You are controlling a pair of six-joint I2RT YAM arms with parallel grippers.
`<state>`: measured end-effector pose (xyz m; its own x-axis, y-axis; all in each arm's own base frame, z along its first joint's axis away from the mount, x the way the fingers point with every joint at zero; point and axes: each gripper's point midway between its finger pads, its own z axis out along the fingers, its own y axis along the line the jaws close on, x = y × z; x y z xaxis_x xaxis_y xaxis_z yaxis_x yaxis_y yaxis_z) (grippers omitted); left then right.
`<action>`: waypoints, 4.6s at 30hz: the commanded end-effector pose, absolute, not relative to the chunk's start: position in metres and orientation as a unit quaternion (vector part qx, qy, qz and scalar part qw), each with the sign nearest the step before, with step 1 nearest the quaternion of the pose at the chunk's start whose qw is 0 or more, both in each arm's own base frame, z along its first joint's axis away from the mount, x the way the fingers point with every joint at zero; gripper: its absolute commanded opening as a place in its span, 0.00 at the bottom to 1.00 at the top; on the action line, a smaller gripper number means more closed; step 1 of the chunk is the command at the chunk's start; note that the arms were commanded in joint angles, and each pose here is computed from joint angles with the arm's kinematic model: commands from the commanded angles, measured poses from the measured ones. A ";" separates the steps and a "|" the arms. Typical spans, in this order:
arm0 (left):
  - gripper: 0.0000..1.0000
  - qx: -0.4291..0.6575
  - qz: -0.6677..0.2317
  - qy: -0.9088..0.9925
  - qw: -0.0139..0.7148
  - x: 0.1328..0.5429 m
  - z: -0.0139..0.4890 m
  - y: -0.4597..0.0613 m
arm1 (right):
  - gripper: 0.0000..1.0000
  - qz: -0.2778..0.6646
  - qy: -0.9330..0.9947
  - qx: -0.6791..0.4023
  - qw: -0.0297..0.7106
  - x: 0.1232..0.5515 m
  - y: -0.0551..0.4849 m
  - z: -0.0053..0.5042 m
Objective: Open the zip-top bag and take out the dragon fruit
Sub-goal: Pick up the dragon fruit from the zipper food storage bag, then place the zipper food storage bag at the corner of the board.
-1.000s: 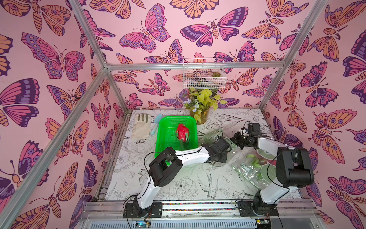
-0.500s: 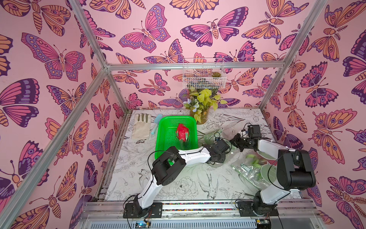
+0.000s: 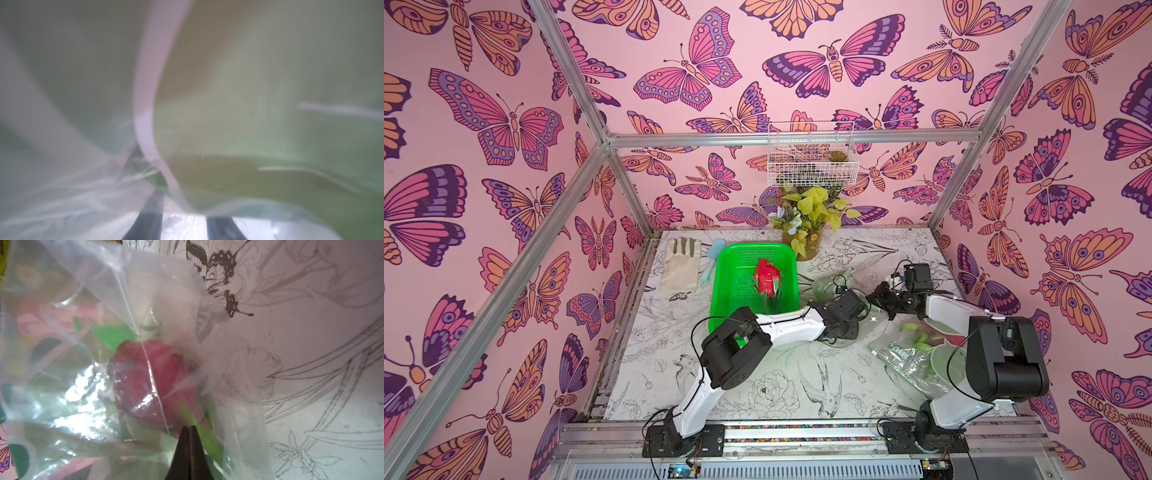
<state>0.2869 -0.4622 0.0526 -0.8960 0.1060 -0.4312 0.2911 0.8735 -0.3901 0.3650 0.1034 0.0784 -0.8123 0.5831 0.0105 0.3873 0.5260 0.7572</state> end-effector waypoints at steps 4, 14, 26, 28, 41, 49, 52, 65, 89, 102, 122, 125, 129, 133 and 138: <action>0.31 0.090 -0.253 0.943 0.198 0.286 0.060 -0.466 | 0.00 0.391 0.870 0.272 0.125 0.360 0.105 0.083; 0.38 0.052 -0.247 0.947 0.198 0.305 0.044 -0.457 | 0.00 0.399 0.867 0.274 0.119 0.357 0.108 0.082; 0.28 0.031 -0.237 0.950 0.199 0.316 0.032 -0.453 | 0.00 0.408 0.865 0.268 0.119 0.349 0.110 0.089; 0.22 0.032 -0.236 0.950 0.201 0.317 0.032 -0.452 | 0.00 0.408 0.866 0.265 0.117 0.346 0.111 0.089; 0.00 0.114 -0.244 0.940 0.210 0.300 0.079 -0.447 | 0.55 0.410 0.857 0.267 0.158 0.360 0.089 0.128; 0.00 0.198 -0.264 0.925 0.187 0.274 0.124 -0.450 | 0.55 0.414 0.854 0.268 0.167 0.379 0.083 0.135; 0.00 0.222 -0.268 0.921 0.175 0.266 0.139 -0.448 | 0.36 0.412 0.852 0.273 0.173 0.384 0.080 0.134; 0.00 0.315 -0.276 0.898 0.137 0.240 0.176 -0.437 | 0.58 0.412 0.849 0.290 0.160 0.387 0.061 0.122; 0.00 0.426 -0.268 0.857 0.106 0.230 0.197 -0.412 | 0.84 0.497 0.799 0.314 0.125 0.404 0.077 0.098; 0.00 0.394 -0.243 0.879 0.113 0.251 0.196 -0.402 | 0.00 0.487 0.801 0.323 0.129 0.402 0.075 0.094; 0.00 0.410 -0.193 0.875 0.171 0.237 0.313 -0.320 | 0.00 0.335 0.828 0.382 0.238 0.455 -0.027 0.115; 0.00 0.397 -0.182 0.879 0.193 0.240 0.325 -0.305 | 0.00 0.324 0.830 0.382 0.246 0.461 -0.033 0.117; 0.00 0.382 -0.169 0.883 0.213 0.243 0.336 -0.288 | 0.00 0.311 0.833 0.385 0.248 0.466 -0.040 0.115; 0.00 0.361 -0.146 0.892 0.230 0.250 0.341 -0.271 | 0.00 0.299 0.836 0.387 0.248 0.471 -0.045 0.112; 0.00 0.288 -0.076 0.928 0.225 0.280 0.316 -0.236 | 0.00 0.306 0.831 0.385 0.258 0.478 -0.046 0.119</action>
